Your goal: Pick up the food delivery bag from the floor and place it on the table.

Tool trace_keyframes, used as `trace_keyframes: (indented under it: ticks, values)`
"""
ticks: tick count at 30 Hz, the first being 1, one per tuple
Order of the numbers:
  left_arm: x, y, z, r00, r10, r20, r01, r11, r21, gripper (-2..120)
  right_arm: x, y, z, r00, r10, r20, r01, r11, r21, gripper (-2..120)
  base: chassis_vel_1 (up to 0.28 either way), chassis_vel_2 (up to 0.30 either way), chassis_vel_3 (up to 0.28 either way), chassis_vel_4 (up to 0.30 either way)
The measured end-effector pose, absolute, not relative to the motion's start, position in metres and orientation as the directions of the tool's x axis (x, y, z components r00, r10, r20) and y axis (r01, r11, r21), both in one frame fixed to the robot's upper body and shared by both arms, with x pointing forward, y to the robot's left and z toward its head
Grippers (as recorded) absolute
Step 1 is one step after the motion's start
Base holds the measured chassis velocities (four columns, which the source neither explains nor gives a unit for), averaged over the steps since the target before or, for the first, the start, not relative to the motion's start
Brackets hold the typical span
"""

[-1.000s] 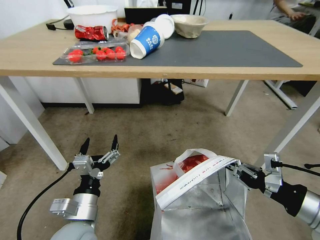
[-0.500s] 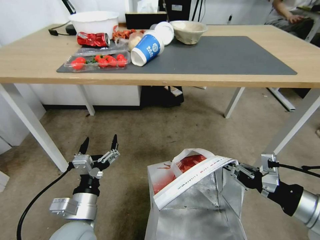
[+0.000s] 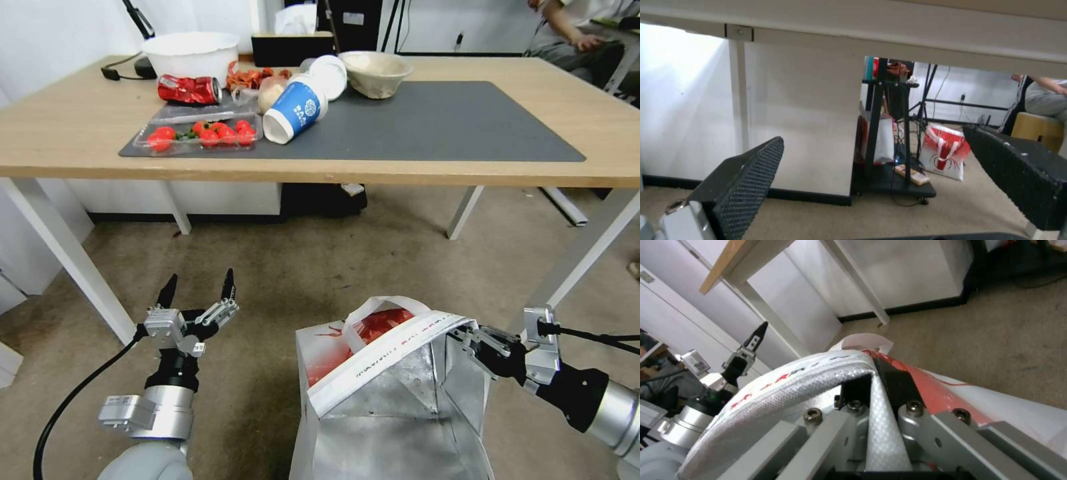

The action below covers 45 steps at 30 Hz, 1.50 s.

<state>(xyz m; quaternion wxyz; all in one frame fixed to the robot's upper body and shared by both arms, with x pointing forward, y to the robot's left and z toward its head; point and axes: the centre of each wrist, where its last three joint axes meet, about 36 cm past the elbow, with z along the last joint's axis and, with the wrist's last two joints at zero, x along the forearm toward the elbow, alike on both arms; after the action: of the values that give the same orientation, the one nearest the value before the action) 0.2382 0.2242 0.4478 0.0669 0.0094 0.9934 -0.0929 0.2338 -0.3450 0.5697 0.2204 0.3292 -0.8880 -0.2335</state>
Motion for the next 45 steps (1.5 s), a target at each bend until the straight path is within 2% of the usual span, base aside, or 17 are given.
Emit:
trace_keyframes:
  ticks: [45]
  values:
    - [0.2365, 0.2229, 0.4503, -0.990, 0.012, -0.138, 0.036, 0.985, -0.170, 100, 0.2359, -0.3528, 0.5685, -0.694, -0.675, 0.250, -0.480, 0.693, 0.538, 0, 0.000, 0.000, 0.000, 0.000]
